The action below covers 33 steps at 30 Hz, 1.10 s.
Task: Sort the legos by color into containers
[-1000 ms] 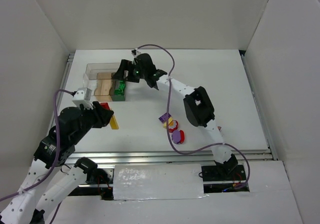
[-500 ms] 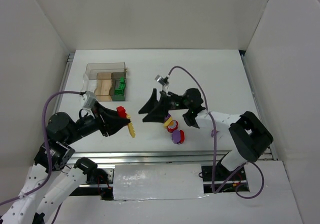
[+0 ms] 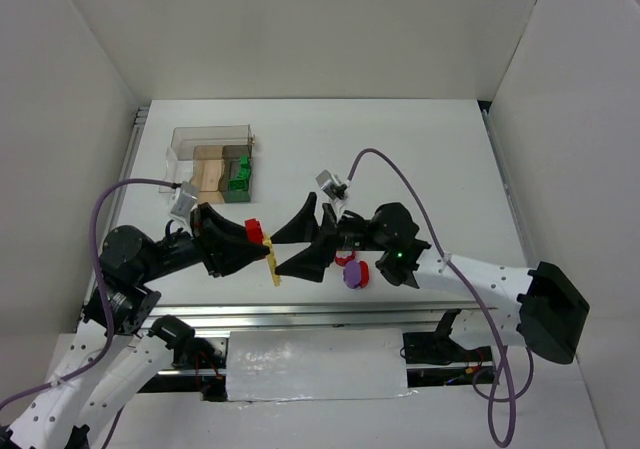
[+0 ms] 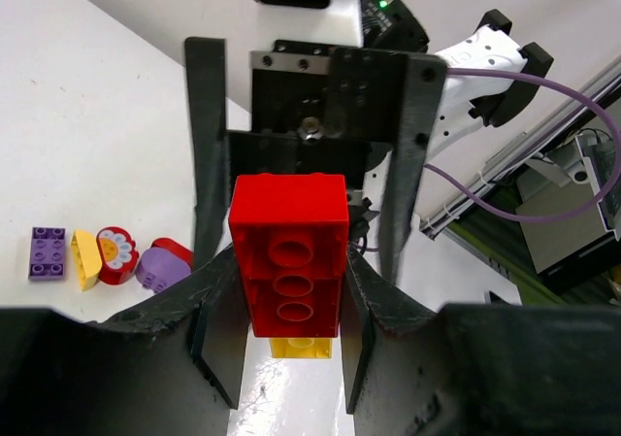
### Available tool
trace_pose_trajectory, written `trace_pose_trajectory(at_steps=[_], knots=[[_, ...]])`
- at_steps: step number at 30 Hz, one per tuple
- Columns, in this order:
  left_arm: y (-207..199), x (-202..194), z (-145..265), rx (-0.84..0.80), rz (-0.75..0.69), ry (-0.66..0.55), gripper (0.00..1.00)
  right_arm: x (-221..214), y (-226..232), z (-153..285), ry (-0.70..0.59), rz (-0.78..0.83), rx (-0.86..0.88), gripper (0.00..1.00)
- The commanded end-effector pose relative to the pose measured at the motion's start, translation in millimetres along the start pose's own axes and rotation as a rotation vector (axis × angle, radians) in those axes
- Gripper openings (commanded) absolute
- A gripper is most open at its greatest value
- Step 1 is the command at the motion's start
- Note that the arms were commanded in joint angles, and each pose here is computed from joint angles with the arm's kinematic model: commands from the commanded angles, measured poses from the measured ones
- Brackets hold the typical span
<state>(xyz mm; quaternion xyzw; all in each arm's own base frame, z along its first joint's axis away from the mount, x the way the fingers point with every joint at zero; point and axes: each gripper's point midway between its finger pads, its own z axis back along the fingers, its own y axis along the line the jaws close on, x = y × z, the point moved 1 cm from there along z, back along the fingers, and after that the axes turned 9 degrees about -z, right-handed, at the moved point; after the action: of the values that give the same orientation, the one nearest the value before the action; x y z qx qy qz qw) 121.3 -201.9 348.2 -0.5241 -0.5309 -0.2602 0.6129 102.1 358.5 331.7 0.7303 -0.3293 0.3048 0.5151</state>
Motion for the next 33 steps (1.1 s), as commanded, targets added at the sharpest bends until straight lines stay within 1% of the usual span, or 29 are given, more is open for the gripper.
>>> trace_pose_trajectory(at_steps=[1,3,6,8,9,10,11,14,15,16,17,18,19,21,22,23,26,27,30,31,32,33], knots=[[-11.2,14.4,-1.0,-0.056,-0.020,-0.052,0.00,12.0,-20.7,-7.5,-0.053,0.031,-0.089,0.95],[-13.7,16.2,-0.8,-0.066,-0.018,-0.056,0.00,9.9,-23.6,-10.0,-0.050,0.022,-0.095,0.94],[-17.0,17.6,-0.8,-0.084,-0.016,-0.060,0.00,9.7,-22.2,-13.9,-0.050,0.016,-0.071,0.87],[-16.6,17.1,-1.2,-0.083,-0.014,-0.058,0.00,8.1,-20.4,-15.5,-0.039,0.012,-0.051,0.81],[-15.2,16.0,-1.5,-0.077,-0.010,-0.054,0.00,8.2,-18.2,-16.1,-0.037,0.010,-0.041,0.75],[-13.6,15.4,-2.0,-0.071,-0.010,-0.053,0.00,8.6,-16.3,-16.8,-0.037,0.015,-0.028,0.66],[-12.8,15.5,-2.4,-0.069,-0.008,-0.052,0.00,8.4,-14.6,-17.1,-0.035,0.016,-0.016,0.64],[-7.0,16.4,-3.7,-0.033,-0.009,-0.045,0.00,7.7,-6.3,-16.9,-0.032,0.014,0.031,0.65],[-4.3,16.1,-4.3,-0.021,-0.008,-0.042,0.00,2.5,-2.0,-16.7,-0.006,0.018,0.072,0.54],[-3.2,18.1,-4.5,-0.011,-0.017,-0.044,0.00,4.0,1.1,-16.5,-0.010,0.013,0.084,0.38],[-2.5,18.5,-5.3,-0.009,-0.018,-0.041,0.00,2.6,-1.5,-17.0,-0.008,0.002,0.078,0.26],[-2.7,19.4,-5.6,-0.009,-0.023,-0.041,0.00,0.6,-3.6,-14.6,-0.016,0.005,0.073,0.02],[-0.9,20.7,-6.1,0.001,-0.026,-0.042,0.00,1.0,-7.9,-12.6,-0.020,0.004,0.060,0.00],[2.3,22.8,-6.1,0.024,-0.044,-0.039,0.00,0.9,-16.0,-2.1,-0.033,0.003,0.029,0.00],[8.1,21.9,-4.3,0.068,-0.053,-0.021,0.00,3.4,-20.8,5.4,-0.051,-0.012,0.009,0.00],[10.3,22.8,-3.7,0.087,-0.059,-0.014,0.00,16.0,-34.4,19.9,-0.096,-0.010,-0.039,0.00],[10.7,26.4,-0.3,0.114,-0.094,0.004,0.00,28.4,-45.9,60.6,-0.187,-0.012,-0.105,0.00],[11.1,28.1,0.4,0.120,-0.111,0.002,0.00,28.0,-42.6,71.2,-0.202,0.001,-0.115,0.00],[16.4,35.3,3.2,0.173,-0.130,-0.016,0.00,30.3,-47.4,83.4,-0.195,0.035,-0.196,0.00],[23.1,37.0,2.7,0.210,-0.125,-0.017,0.00,29.8,-50.8,85.3,-0.188,0.041,-0.229,0.00],[46.0,38.7,7.2,0.350,-0.104,-0.026,0.00,33.0,-60.4,92.5,-0.204,0.052,-0.324,0.00],[58.4,46.8,11.6,0.447,-0.091,-0.040,0.00,44.6,-55.3,94.1,-0.253,0.078,-0.336,0.00]])
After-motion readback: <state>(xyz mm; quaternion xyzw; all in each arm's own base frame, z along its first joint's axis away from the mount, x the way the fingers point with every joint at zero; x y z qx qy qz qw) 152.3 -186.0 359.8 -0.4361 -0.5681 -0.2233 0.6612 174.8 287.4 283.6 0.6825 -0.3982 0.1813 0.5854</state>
